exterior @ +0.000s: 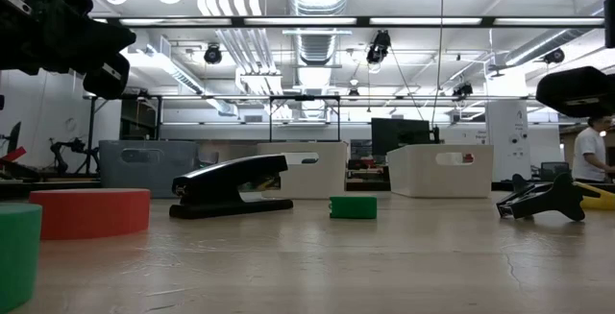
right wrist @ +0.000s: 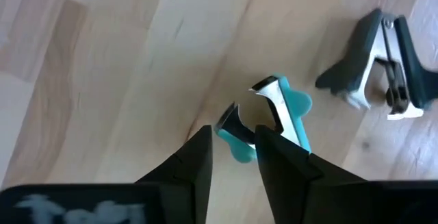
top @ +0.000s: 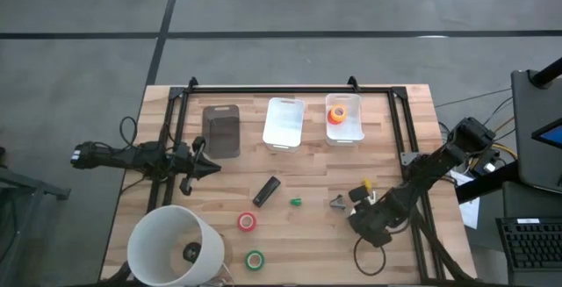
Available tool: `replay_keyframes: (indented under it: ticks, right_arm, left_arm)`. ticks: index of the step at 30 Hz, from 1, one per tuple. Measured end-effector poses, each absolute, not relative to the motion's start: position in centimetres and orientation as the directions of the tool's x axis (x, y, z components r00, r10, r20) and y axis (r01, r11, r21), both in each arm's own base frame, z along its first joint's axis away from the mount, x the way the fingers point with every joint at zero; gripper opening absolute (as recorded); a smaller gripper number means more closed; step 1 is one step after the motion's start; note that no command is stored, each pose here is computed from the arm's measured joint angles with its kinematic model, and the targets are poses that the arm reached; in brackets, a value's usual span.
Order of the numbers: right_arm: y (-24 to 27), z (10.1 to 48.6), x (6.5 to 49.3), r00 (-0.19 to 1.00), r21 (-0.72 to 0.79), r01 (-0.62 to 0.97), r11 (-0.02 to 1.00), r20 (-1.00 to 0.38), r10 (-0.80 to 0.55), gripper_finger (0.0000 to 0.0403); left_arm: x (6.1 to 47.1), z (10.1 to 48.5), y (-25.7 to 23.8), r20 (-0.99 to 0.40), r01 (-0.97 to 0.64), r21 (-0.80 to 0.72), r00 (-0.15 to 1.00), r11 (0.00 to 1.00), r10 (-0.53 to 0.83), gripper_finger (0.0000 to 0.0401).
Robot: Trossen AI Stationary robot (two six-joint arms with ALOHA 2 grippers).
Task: Pick and place Stapler, Stapler remover, tape
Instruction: Put the light blue stapler remover into the left white bin
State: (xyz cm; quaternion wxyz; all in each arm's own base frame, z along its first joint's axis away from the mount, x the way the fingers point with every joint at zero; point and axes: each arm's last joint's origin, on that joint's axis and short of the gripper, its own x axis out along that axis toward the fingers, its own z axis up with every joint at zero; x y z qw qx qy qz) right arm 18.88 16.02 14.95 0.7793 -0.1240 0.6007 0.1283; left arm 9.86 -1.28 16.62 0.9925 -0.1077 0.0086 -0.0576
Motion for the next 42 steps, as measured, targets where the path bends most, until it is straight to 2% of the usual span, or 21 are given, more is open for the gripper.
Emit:
replay_keyframes:
  ticks: [10,24,33,42]
  right_arm:
    - [16.8,15.6,19.0,0.170,-0.069,-0.404,0.912,-0.985,0.001,0.0056]
    - [16.9,15.4,19.2,0.188,-0.099,-0.396,0.913,-0.982,-0.025,0.0012]
    - [16.7,15.7,19.1,0.208,-0.117,-0.374,0.920,-0.977,-0.039,0.0008]
    - [17.1,19.1,19.8,0.274,-0.170,-0.358,0.918,-0.959,-0.070,0.0008]
  left_arm:
    - [9.9,16.6,-1.3,-0.005,0.112,-0.215,0.993,0.970,-0.116,0.0025]
    - [9.9,16.6,-1.3,-0.005,0.112,-0.215,0.993,0.970,-0.116,0.0023]
    - [9.9,16.6,-1.3,-0.005,0.112,-0.215,0.993,0.970,-0.116,0.0023]
    - [9.9,16.6,-1.3,-0.004,0.112,-0.215,0.993,0.970,-0.116,0.0025]
